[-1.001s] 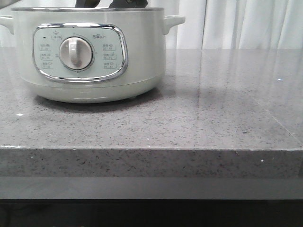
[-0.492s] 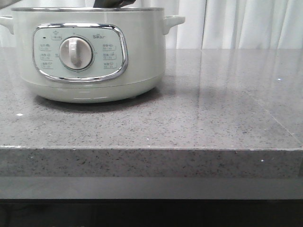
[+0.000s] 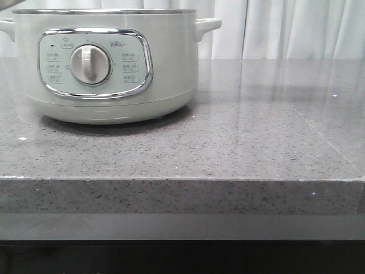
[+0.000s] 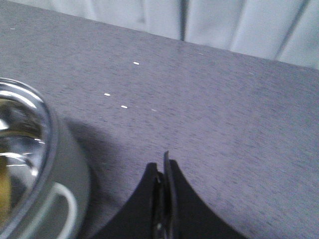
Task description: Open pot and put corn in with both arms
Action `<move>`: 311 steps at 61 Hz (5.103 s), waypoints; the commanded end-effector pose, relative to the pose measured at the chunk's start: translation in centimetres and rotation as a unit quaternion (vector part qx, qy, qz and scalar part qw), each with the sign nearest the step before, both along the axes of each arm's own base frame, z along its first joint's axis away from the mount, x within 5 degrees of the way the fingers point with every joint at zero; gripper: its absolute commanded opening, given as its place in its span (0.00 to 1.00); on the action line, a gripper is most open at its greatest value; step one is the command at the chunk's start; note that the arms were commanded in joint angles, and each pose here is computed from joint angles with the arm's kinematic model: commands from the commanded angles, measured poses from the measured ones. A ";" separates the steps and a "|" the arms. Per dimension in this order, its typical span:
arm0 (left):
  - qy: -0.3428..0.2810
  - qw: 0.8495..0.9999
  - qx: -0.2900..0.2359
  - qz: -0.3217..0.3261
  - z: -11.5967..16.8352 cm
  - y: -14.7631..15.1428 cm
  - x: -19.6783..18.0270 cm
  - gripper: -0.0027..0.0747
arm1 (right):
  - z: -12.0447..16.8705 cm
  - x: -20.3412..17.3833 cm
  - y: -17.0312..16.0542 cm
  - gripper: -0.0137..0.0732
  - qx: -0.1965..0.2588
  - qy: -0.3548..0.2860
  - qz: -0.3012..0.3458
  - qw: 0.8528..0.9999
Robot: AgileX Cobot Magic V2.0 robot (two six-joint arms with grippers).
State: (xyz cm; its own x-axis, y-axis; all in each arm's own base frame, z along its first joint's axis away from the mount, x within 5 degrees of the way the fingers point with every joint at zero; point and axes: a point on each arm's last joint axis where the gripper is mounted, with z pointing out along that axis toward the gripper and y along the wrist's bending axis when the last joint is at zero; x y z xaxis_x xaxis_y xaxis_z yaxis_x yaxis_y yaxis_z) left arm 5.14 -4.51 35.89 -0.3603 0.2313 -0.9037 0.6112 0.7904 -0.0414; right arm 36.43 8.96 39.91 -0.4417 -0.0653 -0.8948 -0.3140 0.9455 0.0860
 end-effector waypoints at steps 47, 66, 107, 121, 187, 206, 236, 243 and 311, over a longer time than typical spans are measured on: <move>-0.065 0.996 -0.063 0.008 2.4 -0.1 0.1 0.28 | -7.1 -25.3 -8.1 0.08 0.000 -0.210 -0.124 0.970; -0.066 0.996 -0.059 0.011 3.4 -0.5 1.2 0.28 | -9.6 -29.1 -8.2 0.08 0.005 -0.237 -0.118 0.964; -0.011 1.000 -0.005 0.014 12.4 -10.1 20.7 0.28 | -9.6 -29.1 -8.2 0.08 0.005 -0.234 -0.117 0.965; 0.033 0.999 -0.002 0.041 12.2 -10.7 25.9 0.28 | -9.6 -29.1 -8.2 0.08 0.005 -0.234 -0.117 0.965; 0.081 0.995 0.018 0.061 7.8 -11.0 29.8 0.28 | -9.6 -29.1 -8.2 0.08 0.005 -0.236 -0.118 0.965; 0.072 0.995 0.018 0.059 8.3 -10.8 29.4 0.28 | -9.6 -29.1 -8.2 0.08 0.005 -0.236 -0.118 0.965; 0.067 0.996 0.019 0.057 8.4 -10.8 29.3 0.56 | -9.6 -29.1 -8.2 0.08 0.005 -0.236 -0.118 0.965; 0.056 0.997 0.014 0.059 8.9 -10.7 29.0 0.56 | -9.6 -29.1 -8.2 0.08 0.005 -0.236 -0.118 0.965; -0.133 0.987 -0.041 0.081 10.3 -3.4 12.2 0.01 | -9.6 -29.1 -8.2 0.08 0.005 -0.234 -0.117 0.965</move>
State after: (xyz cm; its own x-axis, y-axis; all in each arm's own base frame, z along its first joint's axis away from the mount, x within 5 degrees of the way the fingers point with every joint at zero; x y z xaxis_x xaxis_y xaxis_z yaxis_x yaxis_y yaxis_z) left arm 19.54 -8.92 45.16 -0.2708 0.1991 -0.9418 0.4995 0.8654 0.0394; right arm 7.36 0.96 28.76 -0.0777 -0.0014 -0.9970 -0.1147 0.9934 0.0076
